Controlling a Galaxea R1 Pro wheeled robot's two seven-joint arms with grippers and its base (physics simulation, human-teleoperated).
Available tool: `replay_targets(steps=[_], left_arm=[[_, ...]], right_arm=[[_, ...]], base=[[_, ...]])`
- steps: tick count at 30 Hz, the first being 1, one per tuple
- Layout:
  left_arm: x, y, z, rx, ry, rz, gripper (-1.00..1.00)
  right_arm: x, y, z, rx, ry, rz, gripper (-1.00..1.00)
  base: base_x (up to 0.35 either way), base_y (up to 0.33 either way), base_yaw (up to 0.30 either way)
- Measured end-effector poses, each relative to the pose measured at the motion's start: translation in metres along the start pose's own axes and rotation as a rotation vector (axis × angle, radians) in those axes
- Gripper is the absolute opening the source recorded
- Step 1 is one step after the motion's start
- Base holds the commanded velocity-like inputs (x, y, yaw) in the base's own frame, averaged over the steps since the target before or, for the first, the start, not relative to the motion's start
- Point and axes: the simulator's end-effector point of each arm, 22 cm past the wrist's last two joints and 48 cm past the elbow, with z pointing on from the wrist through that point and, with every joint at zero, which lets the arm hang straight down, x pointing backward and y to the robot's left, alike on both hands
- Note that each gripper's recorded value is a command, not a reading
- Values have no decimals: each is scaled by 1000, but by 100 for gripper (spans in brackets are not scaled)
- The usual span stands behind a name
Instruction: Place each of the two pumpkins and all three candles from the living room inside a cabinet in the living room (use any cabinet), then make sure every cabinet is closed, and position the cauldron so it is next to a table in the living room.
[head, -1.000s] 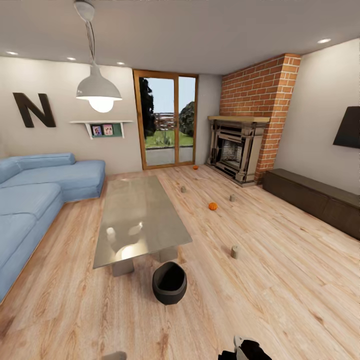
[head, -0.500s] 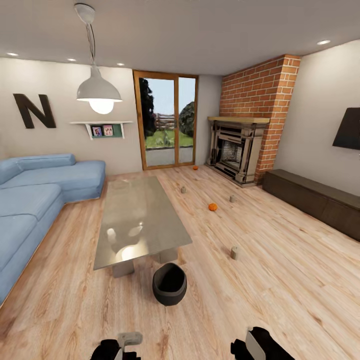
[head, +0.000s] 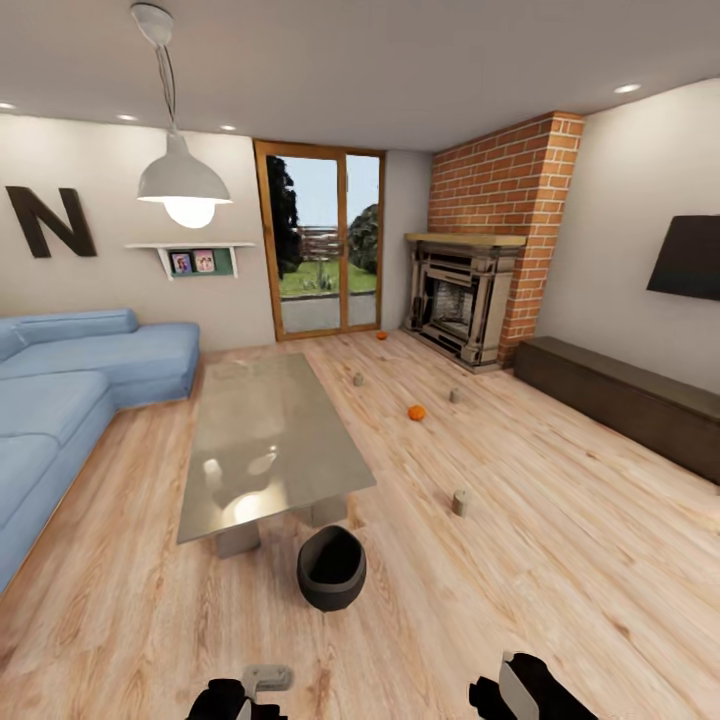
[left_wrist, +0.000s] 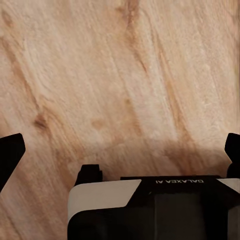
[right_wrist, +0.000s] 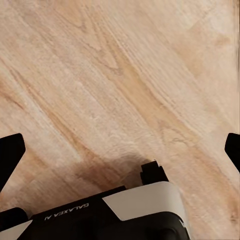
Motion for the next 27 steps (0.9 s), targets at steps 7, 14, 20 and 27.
replay_targets(steps=[7,14,20,27], left_arm=[[0,0,0,1,0,0,100],[0,0,0,1,0,0,100],[0,0,0,1,0,-1,100],[0,0,0,1,-2,0,100]], right_arm=[[-2,-1,0,0,-5,4,100],[-2,-1,0,0,-6,3,100],[-8,-4,0,2,-33,20,100],[-11,-8,1,-3,-42,70,100]], base=[[-190,0,-283],[-20,0,-287],[-1,0,-287],[0,0,-287]])
